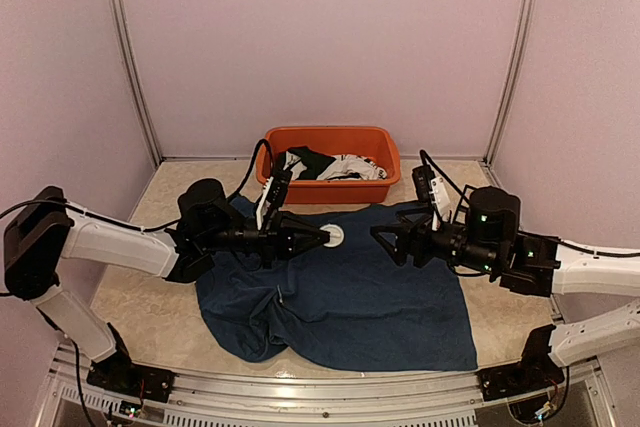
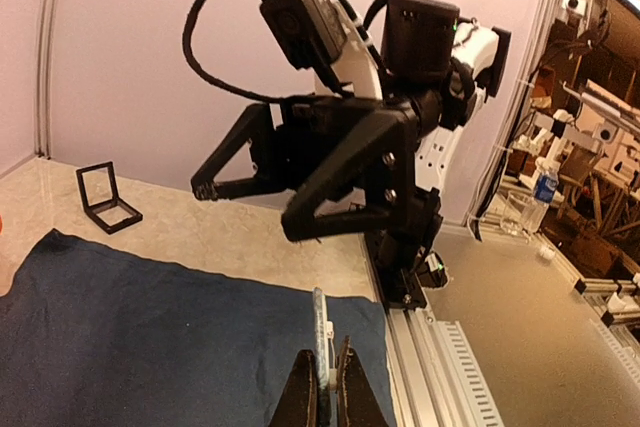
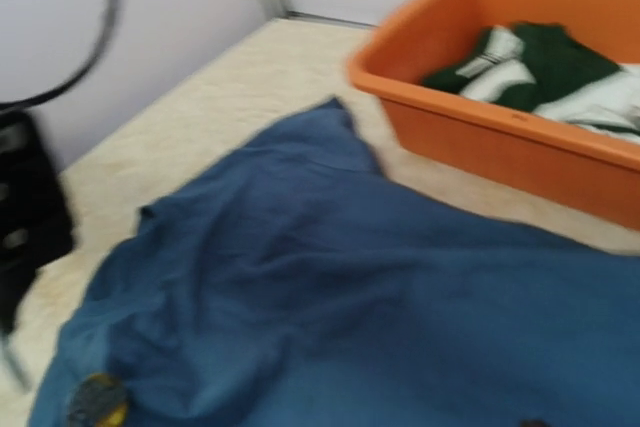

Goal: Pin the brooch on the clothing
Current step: Pass from the left arm to the right

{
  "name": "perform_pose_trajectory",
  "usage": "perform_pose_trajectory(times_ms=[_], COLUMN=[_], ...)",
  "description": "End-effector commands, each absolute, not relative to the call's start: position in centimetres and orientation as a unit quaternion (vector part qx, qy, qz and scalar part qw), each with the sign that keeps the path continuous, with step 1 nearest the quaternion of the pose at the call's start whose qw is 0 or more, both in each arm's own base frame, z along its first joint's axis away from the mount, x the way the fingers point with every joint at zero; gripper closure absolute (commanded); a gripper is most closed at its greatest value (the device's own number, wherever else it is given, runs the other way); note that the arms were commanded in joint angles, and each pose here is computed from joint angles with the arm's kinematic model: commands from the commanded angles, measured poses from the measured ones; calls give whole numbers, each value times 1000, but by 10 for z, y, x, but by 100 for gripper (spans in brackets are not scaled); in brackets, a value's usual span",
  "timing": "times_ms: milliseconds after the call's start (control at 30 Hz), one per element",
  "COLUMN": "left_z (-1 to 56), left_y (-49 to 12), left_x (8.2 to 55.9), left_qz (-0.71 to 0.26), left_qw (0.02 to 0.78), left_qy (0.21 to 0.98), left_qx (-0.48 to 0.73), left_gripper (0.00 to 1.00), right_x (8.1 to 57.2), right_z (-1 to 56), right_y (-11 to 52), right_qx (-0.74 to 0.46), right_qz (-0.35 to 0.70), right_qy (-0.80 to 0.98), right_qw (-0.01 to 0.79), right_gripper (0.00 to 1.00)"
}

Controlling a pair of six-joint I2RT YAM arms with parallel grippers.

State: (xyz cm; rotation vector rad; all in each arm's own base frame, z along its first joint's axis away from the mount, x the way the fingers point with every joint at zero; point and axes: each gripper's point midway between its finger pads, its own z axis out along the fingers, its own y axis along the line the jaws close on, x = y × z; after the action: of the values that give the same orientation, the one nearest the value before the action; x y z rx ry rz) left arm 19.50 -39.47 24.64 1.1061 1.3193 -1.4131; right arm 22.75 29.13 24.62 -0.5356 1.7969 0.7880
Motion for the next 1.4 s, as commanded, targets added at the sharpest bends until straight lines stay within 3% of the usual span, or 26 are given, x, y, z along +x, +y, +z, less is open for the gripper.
perform_pose_trajectory(times_ms=[0, 367, 500, 800, 1033, 1367], left_z=[265, 267, 268, 267, 268, 268], left_y=[-391, -394, -394, -394, -391, -388], left_x=[213, 216, 213, 209, 207, 207], left_qz=[-606, -631, -632, -633, -634, -634], left_qw=[457, 459, 460, 457, 462, 468], left_qy=[531, 514, 509, 505, 499, 495], left_qx=[377, 356, 361, 368, 368, 365], left_gripper=[100, 100, 100, 100, 100, 100], right_x=[209, 200, 201, 203, 202, 202], right_z=[269, 277, 276, 280, 277, 273], right_y=[324, 363, 371, 385, 393, 394], right_qx=[-298, -338, -345, -348, -358, -358], right_qz=[396, 465, 472, 487, 496, 498], right_qy=[672, 610, 606, 600, 600, 606], right_qw=[550, 545, 540, 530, 516, 506], right_gripper=[19, 27, 39, 53, 70, 72])
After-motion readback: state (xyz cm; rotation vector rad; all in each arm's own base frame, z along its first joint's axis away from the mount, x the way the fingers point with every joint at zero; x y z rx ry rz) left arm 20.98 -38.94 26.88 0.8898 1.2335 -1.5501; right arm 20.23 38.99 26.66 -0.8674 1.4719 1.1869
